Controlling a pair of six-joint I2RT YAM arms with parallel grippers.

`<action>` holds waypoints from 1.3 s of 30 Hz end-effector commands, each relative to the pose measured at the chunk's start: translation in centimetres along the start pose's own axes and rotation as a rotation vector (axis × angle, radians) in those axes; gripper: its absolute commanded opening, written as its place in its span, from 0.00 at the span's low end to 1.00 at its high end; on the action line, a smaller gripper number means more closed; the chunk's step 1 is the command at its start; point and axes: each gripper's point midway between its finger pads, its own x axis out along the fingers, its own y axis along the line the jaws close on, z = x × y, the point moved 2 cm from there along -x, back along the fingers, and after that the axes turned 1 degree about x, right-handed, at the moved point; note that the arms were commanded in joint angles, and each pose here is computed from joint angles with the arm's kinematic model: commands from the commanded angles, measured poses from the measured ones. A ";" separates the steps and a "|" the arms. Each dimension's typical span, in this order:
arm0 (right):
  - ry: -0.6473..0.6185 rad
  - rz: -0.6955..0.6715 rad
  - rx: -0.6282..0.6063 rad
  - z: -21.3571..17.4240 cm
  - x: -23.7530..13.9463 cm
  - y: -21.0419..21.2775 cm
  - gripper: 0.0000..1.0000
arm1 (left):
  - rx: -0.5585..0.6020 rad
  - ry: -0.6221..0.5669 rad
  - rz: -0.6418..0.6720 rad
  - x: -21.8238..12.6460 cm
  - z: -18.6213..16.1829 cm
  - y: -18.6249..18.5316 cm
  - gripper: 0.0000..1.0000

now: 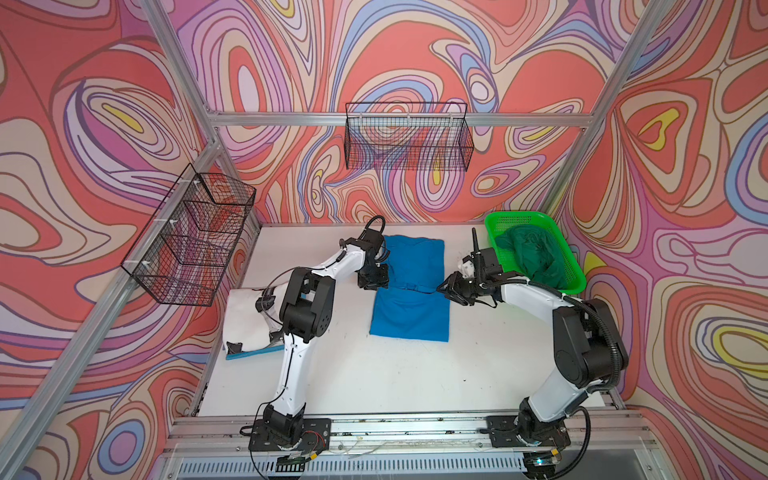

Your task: Fold and stack the t-shirts

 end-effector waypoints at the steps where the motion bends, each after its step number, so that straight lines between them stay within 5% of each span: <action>1: -0.014 0.016 -0.016 0.1 -0.4 0.1 0.44 | 0.019 -0.055 0.004 -1.8 0.6 -0.2 0.42; 22: -0.006 0.021 -0.014 -0.1 -0.3 0.1 0.43 | 0.025 -0.018 -0.044 -0.2 -0.2 -1.2 0.29; 33: 0.000 0.022 -0.013 -0.3 -0.2 -0.1 0.42 | 0.072 -0.032 0.047 -0.4 -0.2 -0.2 0.41; 39: 0.002 0.023 -0.013 -0.3 -0.1 -0.1 0.42 | 0.073 -0.008 0.027 0.5 -0.8 -0.8 0.39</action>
